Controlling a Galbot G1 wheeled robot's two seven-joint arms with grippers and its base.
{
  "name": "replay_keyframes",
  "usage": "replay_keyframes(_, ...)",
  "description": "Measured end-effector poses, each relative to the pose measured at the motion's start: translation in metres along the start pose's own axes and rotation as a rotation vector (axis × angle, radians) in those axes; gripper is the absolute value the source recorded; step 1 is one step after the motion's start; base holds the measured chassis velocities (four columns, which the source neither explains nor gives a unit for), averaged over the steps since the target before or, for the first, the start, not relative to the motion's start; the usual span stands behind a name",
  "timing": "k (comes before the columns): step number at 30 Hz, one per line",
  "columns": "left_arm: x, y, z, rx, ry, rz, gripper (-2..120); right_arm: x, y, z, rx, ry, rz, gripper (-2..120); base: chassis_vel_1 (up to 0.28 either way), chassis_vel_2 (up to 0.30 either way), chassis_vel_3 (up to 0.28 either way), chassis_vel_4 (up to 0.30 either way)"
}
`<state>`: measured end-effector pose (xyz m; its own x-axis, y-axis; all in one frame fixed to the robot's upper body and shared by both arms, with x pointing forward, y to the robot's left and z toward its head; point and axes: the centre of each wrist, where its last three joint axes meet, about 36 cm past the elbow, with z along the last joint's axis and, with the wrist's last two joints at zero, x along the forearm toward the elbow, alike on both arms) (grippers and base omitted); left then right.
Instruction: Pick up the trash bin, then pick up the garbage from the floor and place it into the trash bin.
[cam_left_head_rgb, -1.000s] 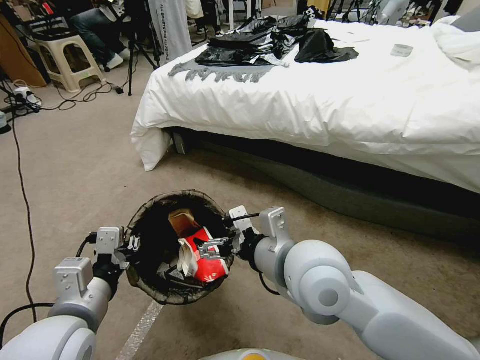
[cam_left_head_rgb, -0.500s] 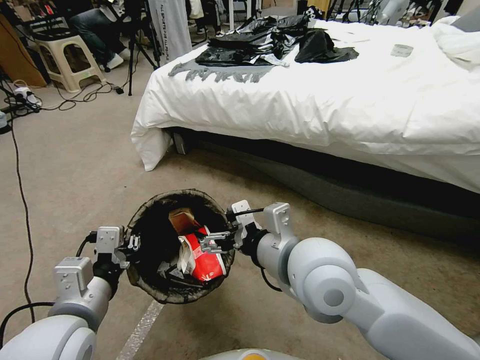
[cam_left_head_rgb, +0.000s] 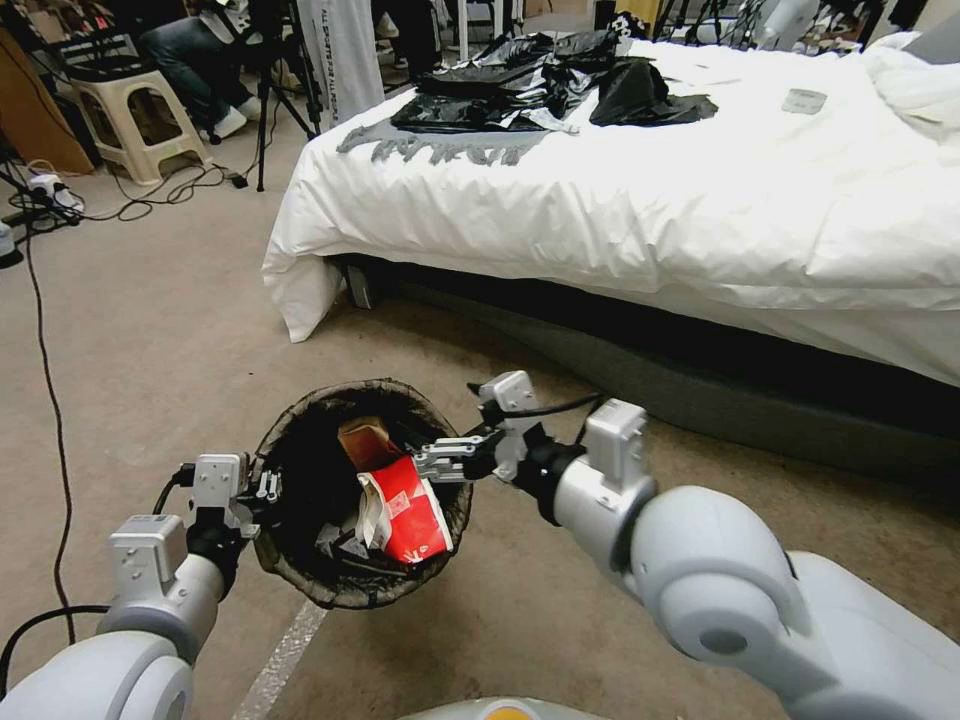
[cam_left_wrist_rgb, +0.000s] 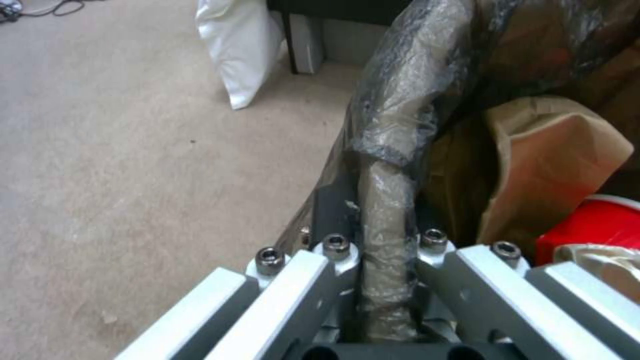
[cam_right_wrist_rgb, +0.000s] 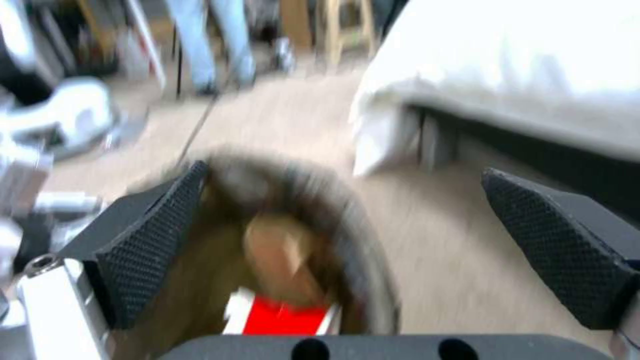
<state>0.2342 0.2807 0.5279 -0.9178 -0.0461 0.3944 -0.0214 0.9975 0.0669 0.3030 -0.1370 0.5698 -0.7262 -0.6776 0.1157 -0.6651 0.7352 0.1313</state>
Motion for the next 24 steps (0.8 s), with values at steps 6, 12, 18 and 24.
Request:
replay_keyframes(6, 0.001, 0.000, 0.001, -0.001, 0.005, -0.001, 1, 0.018, -0.023, 0.023, 0.088, -0.121, 0.141, 100, 0.000, 0.000, 0.000, 0.000)
replay_keyframes(12, 0.001, 0.001, 0.001, 0.001, 0.006, -0.004, 1, 0.032, -0.041, 0.033, 0.109, -0.147, 0.296, 100, 0.000, 0.000, 0.000, 0.000)
replay_keyframes(18, 0.002, 0.002, 0.002, 0.000, 0.017, -0.008, 1, 0.063, -0.060, 0.051, 0.170, -0.181, 0.466, 100, 0.000, 0.000, 0.000, 0.000)
replay_keyframes(24, 0.002, 0.001, 0.003, 0.006, 0.025, -0.005, 1, 0.087, -0.059, 0.074, 0.226, -0.184, 0.584, 100, 0.000, 0.000, 0.000, 0.000)
